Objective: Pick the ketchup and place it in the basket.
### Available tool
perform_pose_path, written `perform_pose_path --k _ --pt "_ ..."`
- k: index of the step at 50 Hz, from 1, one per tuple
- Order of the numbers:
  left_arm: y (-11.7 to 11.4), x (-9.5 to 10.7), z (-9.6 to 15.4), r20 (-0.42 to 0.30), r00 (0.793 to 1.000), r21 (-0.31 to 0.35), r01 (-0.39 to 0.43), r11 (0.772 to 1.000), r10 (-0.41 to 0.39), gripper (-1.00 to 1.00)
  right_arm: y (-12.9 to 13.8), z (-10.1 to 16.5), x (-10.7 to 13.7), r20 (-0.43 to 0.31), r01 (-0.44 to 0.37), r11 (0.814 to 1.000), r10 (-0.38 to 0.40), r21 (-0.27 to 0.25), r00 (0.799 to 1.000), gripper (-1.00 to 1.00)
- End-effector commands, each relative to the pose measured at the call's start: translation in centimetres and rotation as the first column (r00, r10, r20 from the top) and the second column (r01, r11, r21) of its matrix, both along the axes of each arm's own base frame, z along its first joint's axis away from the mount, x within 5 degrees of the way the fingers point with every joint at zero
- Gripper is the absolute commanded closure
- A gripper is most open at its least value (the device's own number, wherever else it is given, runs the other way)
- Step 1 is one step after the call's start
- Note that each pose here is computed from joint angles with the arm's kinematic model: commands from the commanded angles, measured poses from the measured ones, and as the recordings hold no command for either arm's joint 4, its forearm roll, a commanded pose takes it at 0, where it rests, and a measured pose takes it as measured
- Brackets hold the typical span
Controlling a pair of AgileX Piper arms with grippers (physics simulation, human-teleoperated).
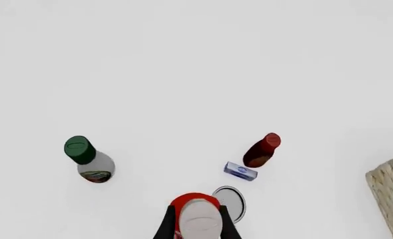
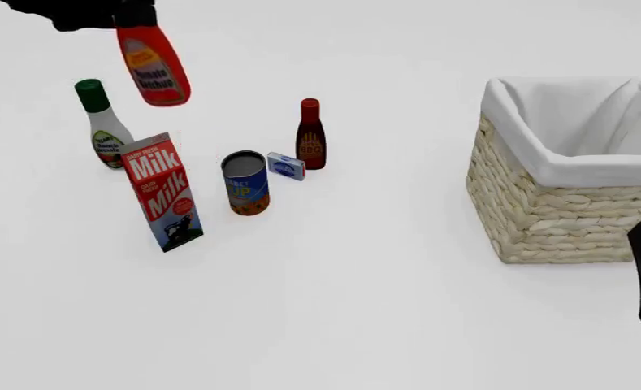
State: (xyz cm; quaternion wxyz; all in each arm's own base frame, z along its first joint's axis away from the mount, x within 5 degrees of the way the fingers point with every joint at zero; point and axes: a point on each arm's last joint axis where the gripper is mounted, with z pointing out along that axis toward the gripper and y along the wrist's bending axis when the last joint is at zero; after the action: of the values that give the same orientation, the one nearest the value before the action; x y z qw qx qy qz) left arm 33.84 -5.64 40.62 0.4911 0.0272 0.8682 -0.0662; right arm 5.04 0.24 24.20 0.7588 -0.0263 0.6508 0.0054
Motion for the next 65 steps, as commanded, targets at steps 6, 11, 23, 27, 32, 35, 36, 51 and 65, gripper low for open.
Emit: perform_pose_path --k 6,11,23,27,32,35,36,51,65 --pt "-0.3 -5.9 -1.1 -0.004 0.999 -0.019 0.032 0.999 -0.032 1.0 0.6 2.8 -0.8 0.038 -0.135 0.987 0.139 -0.082 0.99 -1.0" --pt "-0.7 -7.4 -1.3 -0.007 0.999 -0.045 0.043 0.998 -0.043 1.0 1.1 3.2 0.6 -0.024 -0.187 0.982 0.186 -0.02 0.982 -1.0" --pt "-2.0 -9.5 -1.9 -0.029 0.994 -0.057 0.101 0.993 -0.103 1.0 2.6 4.2 2.0 -0.05 -0.329 0.943 0.327 -0.054 0.944 -1.0" --pt "-2.5 -10.0 -2.2 -0.036 0.992 -0.056 0.122 0.991 -0.124 1.0 3.4 4.7 2.6 -0.068 -0.384 0.922 0.381 -0.051 0.922 -1.0" --pt "-3.1 -10.4 -2.5 -0.046 0.987 -0.052 0.152 0.987 -0.154 1.0 4.2 5.3 2.8 -0.077 -0.447 0.892 0.442 -0.062 0.894 -1.0" --pt "-3.4 -10.6 -2.3 -0.045 0.984 -0.046 0.171 0.984 -0.173 1.0 4.8 5.9 3.0 -0.082 -0.488 0.871 0.483 -0.062 0.872 -1.0" --pt "-3.4 -10.6 -2.3 -0.045 0.984 -0.046 0.171 0.984 -0.173 1.0 4.8 5.9 3.0 -0.082 -0.488 0.871 0.483 -0.062 0.872 -1.0" --pt "-4.9 -11.0 -3.2 -0.072 0.969 -0.027 0.237 0.971 -0.238 1.0 7.7 7.9 3.7 -0.125 -0.63 0.772 0.619 -0.086 0.775 -1.0" --pt "-5.7 -10.9 -3.0 -0.061 0.962 -0.03 0.265 0.964 -0.267 1.0 9.9 8.7 4.6 -0.137 -0.69 0.719 0.677 -0.081 0.723 -1.0"
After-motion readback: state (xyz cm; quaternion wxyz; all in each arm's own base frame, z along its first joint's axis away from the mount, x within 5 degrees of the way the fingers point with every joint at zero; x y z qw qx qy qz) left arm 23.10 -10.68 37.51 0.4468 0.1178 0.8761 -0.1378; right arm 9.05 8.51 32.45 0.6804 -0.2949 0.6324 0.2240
